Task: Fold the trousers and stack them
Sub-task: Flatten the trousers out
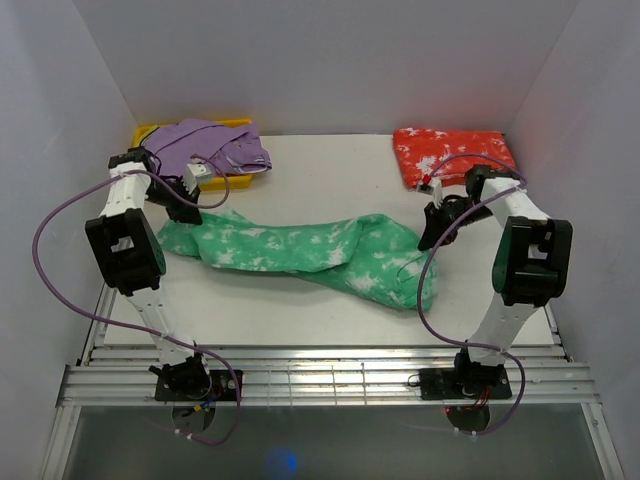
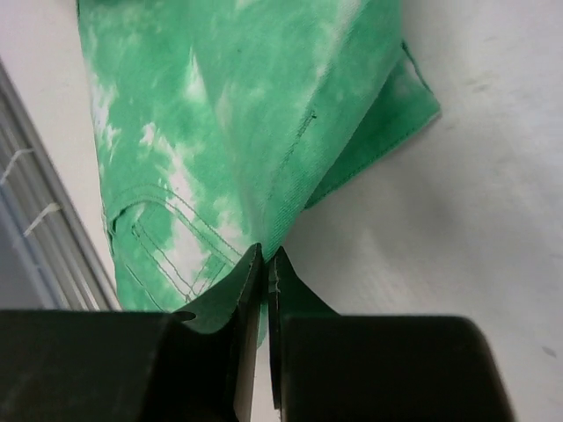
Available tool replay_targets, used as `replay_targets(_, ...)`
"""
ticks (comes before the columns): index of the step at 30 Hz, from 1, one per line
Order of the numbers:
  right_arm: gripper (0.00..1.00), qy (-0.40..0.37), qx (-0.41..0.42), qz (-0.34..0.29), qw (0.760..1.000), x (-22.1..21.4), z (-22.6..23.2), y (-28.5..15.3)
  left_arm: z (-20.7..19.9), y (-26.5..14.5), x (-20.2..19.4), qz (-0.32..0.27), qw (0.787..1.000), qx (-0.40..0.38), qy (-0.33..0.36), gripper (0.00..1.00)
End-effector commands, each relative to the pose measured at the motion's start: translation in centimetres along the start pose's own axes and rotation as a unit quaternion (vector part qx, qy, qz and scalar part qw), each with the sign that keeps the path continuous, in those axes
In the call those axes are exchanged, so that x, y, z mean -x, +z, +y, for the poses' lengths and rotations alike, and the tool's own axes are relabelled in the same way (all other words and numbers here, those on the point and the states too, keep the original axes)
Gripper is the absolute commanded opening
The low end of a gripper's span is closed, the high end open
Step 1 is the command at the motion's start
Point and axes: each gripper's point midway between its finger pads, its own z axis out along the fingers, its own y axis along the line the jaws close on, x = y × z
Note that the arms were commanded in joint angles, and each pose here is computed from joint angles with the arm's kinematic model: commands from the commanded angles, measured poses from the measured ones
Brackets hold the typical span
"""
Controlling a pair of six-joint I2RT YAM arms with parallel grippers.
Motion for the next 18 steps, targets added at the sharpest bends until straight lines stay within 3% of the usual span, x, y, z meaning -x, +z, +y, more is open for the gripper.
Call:
replay_targets(1, 0.08, -0.077, -0.139, -0.043, 0.986, 6.2, -3.4, -6.1, 2.6, -2.9, 4.5, -0.052, 0.995, 0.084, 0.033, 0.0)
replay_targets(5, 0.08, -0.14, -0.246, -0.07, 0.957, 10.7, -5.5, -11.7, 5.1, -5.4, 7.6, -0.084, 0.986, 0.14, 0.043, 0.0)
replay_targets(10, 0.08, -0.218, -0.329, -0.081, 0.915, 13.0, -4.5, -16.8, 6.8, -9.0, 10.4, -0.126, 0.97, 0.201, 0.056, 0.0)
replay_targets(13, 0.08, -0.275, -0.346, -0.059, 0.895, 11.1, -2.9, -17.2, 5.1, -10.3, 10.4, -0.129, 0.967, 0.207, 0.069, 0.0)
replay_targets(18, 0.08, -0.352, -0.365, 0.024, 0.862, 2.6, -0.9, -14.2, -0.9, -9.2, 5.1, -0.052, 0.977, 0.177, 0.107, 0.0)
